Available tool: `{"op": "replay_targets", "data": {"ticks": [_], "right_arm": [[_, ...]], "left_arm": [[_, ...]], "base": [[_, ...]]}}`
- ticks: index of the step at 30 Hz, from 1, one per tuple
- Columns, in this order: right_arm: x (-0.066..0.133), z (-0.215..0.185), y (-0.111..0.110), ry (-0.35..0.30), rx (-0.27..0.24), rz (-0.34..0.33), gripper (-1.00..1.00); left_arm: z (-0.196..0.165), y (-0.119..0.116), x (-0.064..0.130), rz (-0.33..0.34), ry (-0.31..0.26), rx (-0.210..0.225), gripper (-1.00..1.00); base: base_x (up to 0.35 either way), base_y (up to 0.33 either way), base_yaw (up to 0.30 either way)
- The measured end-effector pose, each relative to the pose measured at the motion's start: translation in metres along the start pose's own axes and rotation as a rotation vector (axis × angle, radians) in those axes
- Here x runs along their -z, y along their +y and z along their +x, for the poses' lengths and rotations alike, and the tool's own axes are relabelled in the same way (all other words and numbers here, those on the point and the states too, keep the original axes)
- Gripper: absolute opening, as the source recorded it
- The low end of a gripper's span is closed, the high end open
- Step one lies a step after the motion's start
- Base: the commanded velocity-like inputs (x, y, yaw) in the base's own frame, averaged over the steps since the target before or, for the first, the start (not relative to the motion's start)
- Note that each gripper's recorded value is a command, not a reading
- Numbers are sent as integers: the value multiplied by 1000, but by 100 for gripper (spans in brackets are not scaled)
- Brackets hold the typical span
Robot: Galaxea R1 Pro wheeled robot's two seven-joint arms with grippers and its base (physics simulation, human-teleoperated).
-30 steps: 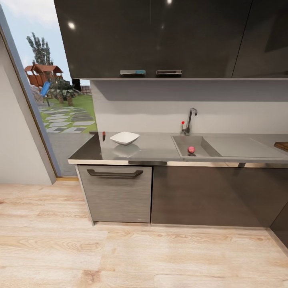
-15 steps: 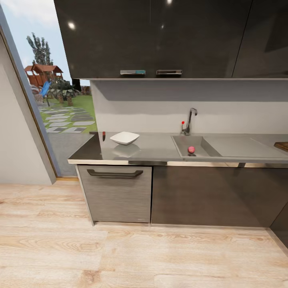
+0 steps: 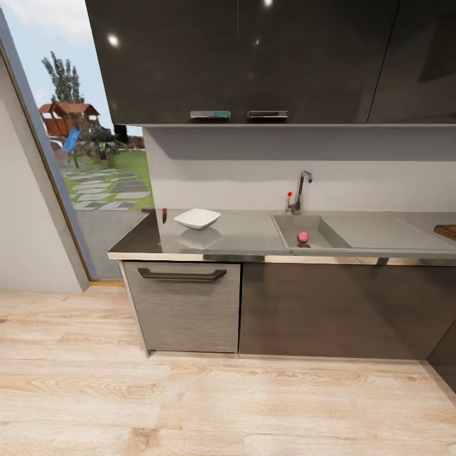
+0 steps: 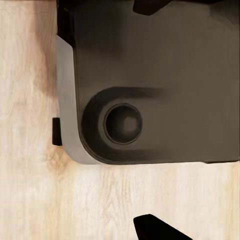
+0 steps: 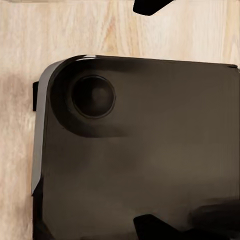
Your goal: In the kitchen, take the Vidalia onion out of the sink, dice it on the chopping board with the paring knife, put the diced onion into the bowl on the countertop, then place both the paring knife and the chopping board into the sink.
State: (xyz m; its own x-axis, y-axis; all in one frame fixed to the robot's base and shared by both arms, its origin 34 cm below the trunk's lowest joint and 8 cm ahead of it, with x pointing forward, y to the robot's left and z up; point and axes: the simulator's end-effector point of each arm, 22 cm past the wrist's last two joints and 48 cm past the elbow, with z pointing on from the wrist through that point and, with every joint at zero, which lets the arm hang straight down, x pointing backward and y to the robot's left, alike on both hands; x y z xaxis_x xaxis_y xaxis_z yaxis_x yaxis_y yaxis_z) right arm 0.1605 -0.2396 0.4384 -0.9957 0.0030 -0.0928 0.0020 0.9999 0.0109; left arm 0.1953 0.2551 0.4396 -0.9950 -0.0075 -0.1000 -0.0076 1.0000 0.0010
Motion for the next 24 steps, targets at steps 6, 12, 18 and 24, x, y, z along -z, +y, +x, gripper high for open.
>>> {"op": "replay_targets", "data": {"ticks": [6, 12, 18, 24], "right_arm": [[0, -6, 1, -27, -2, -1, 100], [0, -8, -2, -38, 2, 2, 100], [2, -33, -4, -146, 3, 4, 100], [8, -64, -6, -278, 3, 6, 100]], "left_arm": [[-55, -1, 3, 0, -113, 0, 100], [-83, -2, 7, 1, -169, 1, 100], [-98, -4, 10, 9, -203, -1, 100], [-106, -4, 11, 10, -221, -2, 100]], "base": [[0, 0, 0], [0, 0, 0], [0, 0, 0], [0, 0, 0]]}}
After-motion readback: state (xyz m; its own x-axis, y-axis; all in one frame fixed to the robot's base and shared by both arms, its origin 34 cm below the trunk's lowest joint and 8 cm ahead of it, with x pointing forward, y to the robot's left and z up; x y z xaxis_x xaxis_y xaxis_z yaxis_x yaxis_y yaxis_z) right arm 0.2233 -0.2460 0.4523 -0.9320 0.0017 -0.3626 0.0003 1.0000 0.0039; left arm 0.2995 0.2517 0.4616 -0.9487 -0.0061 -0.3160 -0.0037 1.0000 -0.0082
